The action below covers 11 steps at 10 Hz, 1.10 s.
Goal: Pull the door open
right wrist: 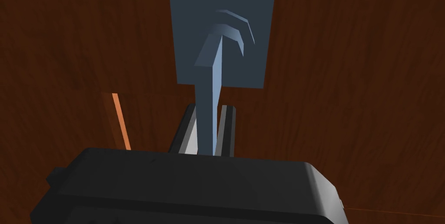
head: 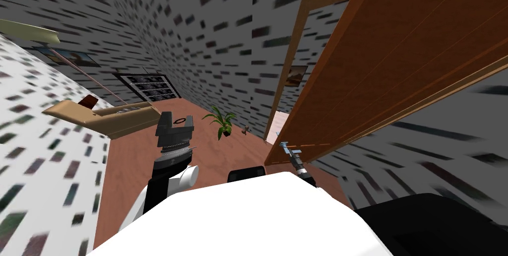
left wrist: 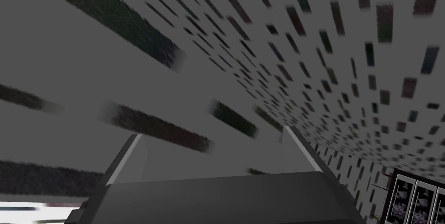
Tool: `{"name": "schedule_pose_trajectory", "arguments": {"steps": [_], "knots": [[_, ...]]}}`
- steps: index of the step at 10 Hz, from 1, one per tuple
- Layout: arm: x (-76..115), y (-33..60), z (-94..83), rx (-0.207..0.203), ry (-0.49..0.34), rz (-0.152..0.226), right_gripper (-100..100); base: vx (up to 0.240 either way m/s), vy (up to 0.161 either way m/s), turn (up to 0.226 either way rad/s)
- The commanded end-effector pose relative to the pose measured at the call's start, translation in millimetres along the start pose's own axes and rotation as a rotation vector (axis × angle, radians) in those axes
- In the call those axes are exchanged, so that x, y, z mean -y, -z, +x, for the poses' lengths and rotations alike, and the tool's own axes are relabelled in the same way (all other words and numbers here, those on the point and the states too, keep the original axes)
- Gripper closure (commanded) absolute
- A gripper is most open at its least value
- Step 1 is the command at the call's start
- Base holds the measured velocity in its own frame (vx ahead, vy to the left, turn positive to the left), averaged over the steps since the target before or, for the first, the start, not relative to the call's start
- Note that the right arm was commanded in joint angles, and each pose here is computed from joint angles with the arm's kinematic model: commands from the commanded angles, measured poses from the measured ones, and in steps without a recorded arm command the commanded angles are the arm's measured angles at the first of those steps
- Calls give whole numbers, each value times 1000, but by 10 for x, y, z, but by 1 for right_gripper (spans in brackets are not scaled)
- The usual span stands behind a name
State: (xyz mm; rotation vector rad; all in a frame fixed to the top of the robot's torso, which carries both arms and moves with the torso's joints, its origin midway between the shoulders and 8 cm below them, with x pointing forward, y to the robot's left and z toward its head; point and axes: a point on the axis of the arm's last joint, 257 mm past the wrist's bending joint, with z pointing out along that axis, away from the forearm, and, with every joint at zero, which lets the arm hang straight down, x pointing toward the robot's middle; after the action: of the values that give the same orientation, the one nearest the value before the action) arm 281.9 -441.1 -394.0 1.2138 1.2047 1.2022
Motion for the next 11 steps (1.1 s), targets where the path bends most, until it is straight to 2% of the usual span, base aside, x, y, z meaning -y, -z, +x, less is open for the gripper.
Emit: {"name": "schedule_pose_trajectory", "arguments": {"steps": [1,2,3,11], "knots": [[-13,113,-10,-11,0,-2,100,-189,-44,165],[-7,52,-9,-7,0,-2,100,-79,-15,29],[0,89,-1,-16,-1,-1,100,-156,-52,182],[-14,187,-8,-48,0,-2,100,-228,-60,157]]}}
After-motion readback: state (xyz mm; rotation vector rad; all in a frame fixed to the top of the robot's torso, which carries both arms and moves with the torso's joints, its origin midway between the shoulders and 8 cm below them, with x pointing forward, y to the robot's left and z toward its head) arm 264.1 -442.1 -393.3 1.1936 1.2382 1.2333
